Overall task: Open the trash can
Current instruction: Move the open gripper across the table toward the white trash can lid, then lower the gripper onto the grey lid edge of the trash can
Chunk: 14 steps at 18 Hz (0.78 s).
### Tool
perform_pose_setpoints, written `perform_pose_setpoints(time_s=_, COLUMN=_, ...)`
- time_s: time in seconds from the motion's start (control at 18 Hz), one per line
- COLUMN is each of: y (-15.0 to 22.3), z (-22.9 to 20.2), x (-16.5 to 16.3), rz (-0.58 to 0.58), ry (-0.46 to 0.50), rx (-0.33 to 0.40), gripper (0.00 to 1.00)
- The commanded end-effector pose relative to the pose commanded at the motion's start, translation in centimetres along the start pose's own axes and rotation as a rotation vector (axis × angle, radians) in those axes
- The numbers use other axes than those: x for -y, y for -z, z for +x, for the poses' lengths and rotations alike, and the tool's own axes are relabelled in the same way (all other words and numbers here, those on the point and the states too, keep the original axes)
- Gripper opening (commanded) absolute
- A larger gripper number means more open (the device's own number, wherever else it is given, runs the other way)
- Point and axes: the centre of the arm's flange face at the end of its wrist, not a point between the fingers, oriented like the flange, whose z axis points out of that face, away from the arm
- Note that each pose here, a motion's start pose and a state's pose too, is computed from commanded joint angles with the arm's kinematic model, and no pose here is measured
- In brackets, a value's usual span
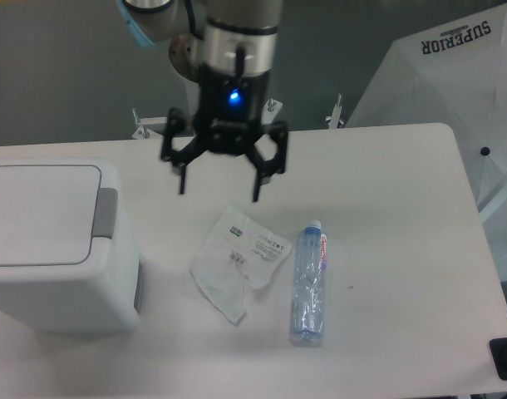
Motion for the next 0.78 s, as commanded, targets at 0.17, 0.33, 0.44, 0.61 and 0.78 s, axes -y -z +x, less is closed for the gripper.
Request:
perform_pose_setpoints(time_s=0.17, y=-1.2, z=1.4, x=-0.8, rz=-0.024, ry=0.001, rx=-0.018, gripper=1.0)
perform_pose_setpoints(time_s=0.33, y=-1.5, z=1.7, x=-1.0, rz=-0.032, ry=0.042, rx=-0.024, gripper=1.0)
perform_pose_setpoints(time_s=0.44, y=-2.1, z=2.2, x=-1.2, rz=-0.041, ry=0.041, rx=-0.035, gripper=1.0)
perform_pose_setpoints(time_s=0.61, y=-2.7, z=2.4, x=-1.8, rz=-0.051, ry=0.039, rx=-0.039, gripper=1.0)
perform_pose_setpoints(time_s=0.78, y=-3.1, z=2.9, x=-2.1, rz=-0.055, ry=0.031, rx=-0.044, gripper=1.0)
